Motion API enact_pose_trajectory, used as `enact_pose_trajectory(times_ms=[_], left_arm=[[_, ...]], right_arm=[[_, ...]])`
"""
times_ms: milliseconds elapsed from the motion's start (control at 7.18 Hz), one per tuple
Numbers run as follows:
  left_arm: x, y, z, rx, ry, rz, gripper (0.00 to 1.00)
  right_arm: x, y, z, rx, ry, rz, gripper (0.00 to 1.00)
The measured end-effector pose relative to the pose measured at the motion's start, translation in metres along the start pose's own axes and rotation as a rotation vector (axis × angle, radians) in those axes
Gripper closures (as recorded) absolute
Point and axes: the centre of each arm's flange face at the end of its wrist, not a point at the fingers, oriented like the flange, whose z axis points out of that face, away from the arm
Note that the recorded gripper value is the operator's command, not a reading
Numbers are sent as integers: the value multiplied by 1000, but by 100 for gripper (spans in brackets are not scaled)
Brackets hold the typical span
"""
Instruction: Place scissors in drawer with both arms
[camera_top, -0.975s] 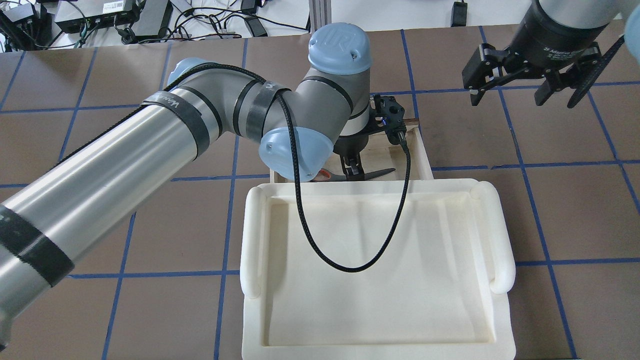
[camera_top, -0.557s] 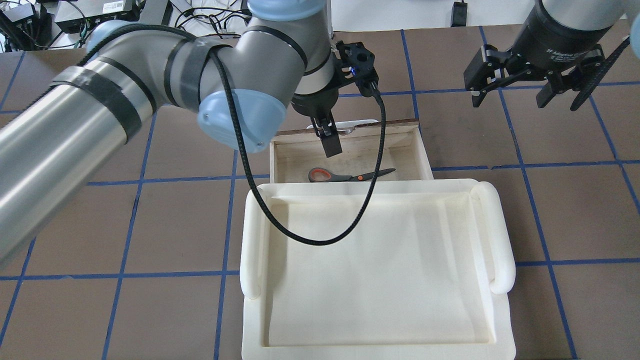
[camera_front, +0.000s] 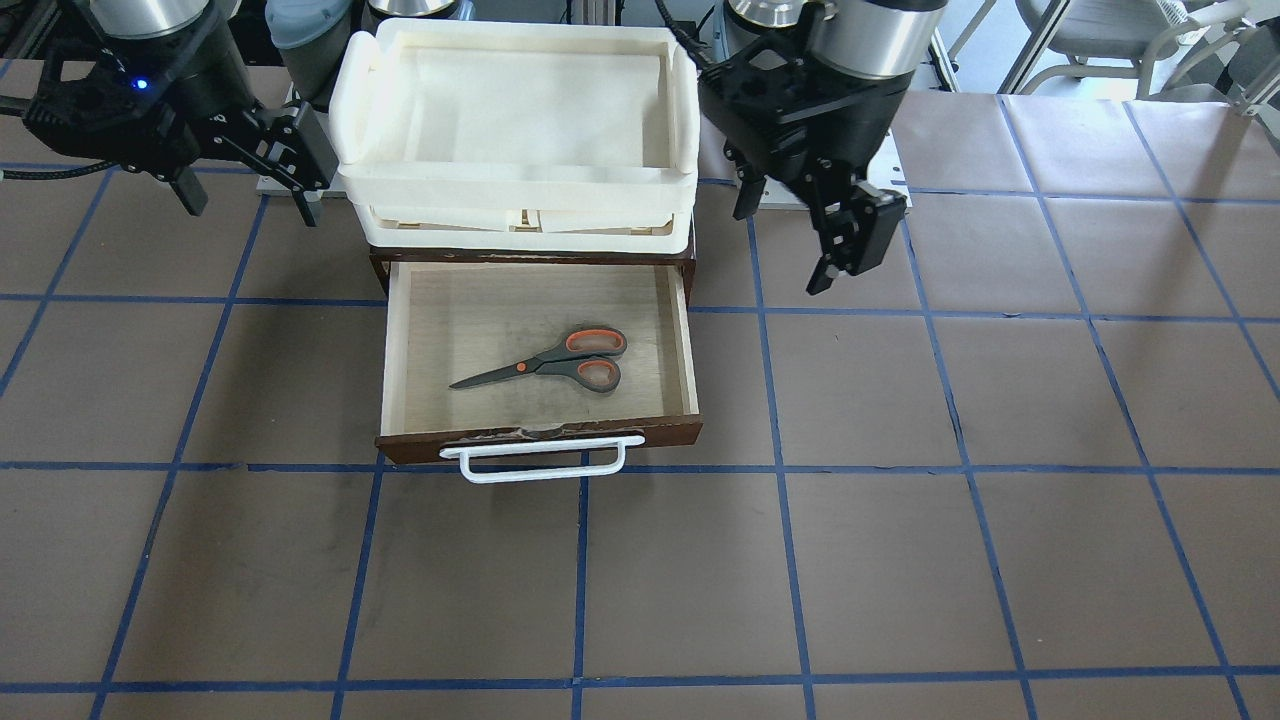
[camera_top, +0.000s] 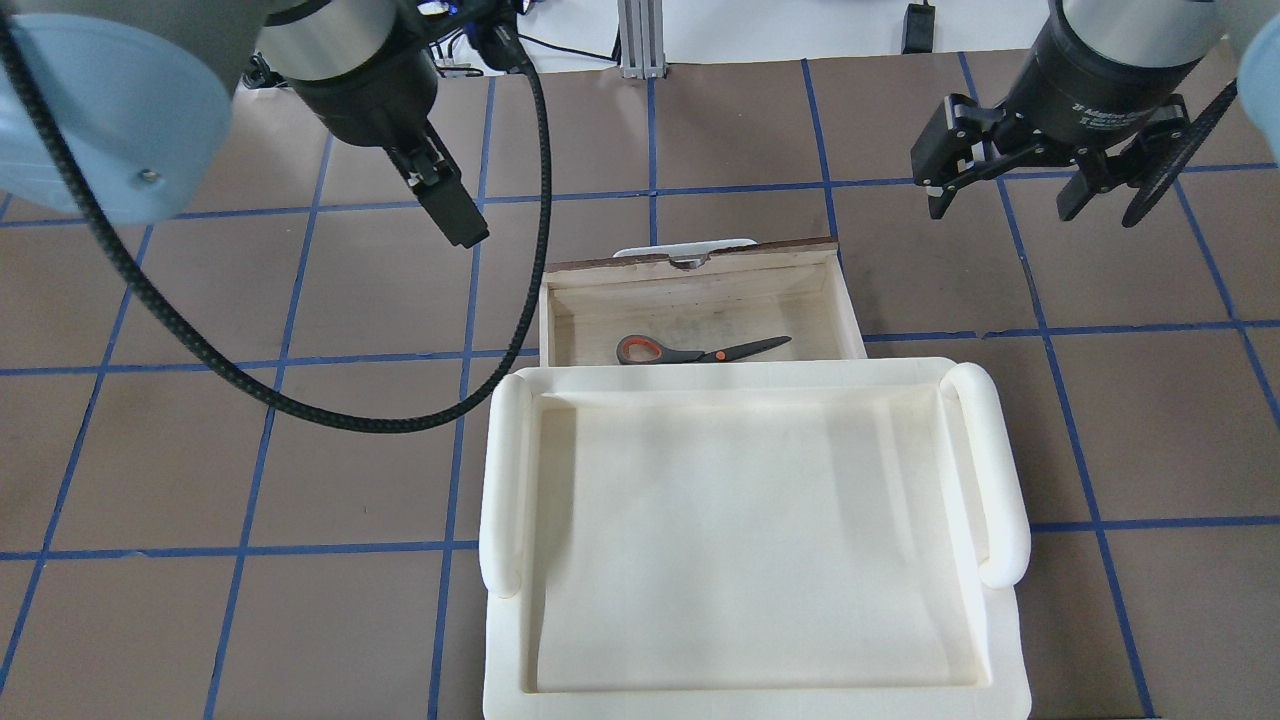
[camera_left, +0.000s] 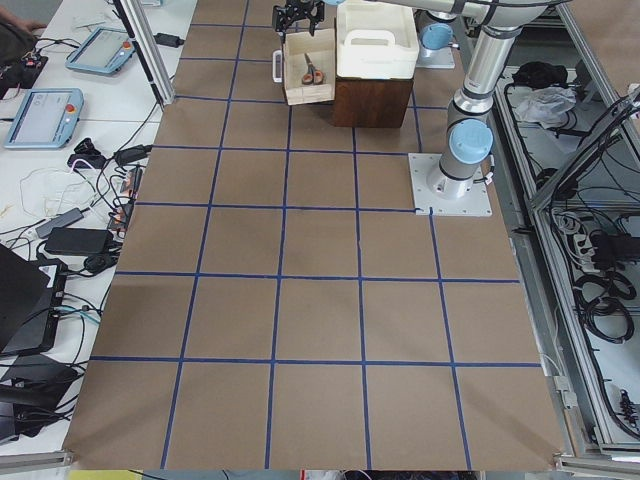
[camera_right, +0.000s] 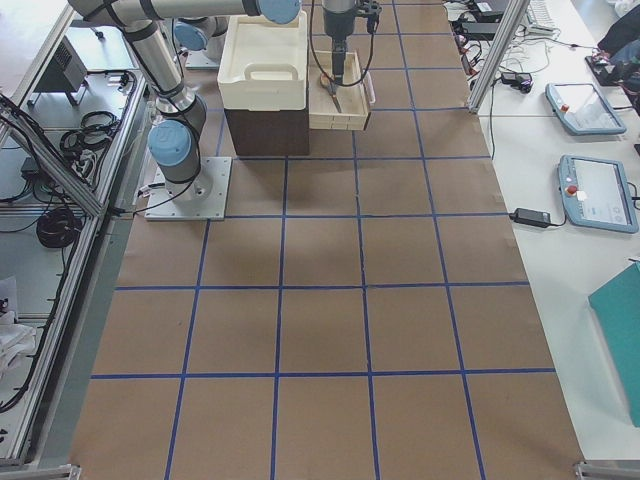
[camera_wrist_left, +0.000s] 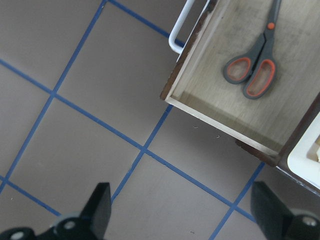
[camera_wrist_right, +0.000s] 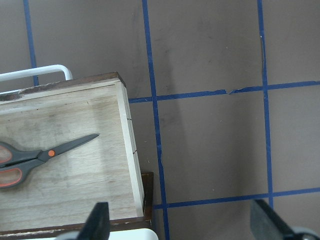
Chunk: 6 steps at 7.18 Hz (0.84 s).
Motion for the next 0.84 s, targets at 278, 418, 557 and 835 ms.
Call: enact_pose_trajectory(times_ms=[278,418,557,835], left_arm=[[-19,43,-21,-38,-36,-326,0],[-29,58,-24,-65,-63,-506,0],[-35,67,-22,-82,-75,-664,0],[-31,77,-6,-134,-62,-877,0]], right_arm=[[-11,0,0,15,-3,-10,0],[-13,-2,0,28,-5,-14,0],[-15,-4,-1,46,-11,-23,0],[-17,-6,-3,68,-34,-50,0]])
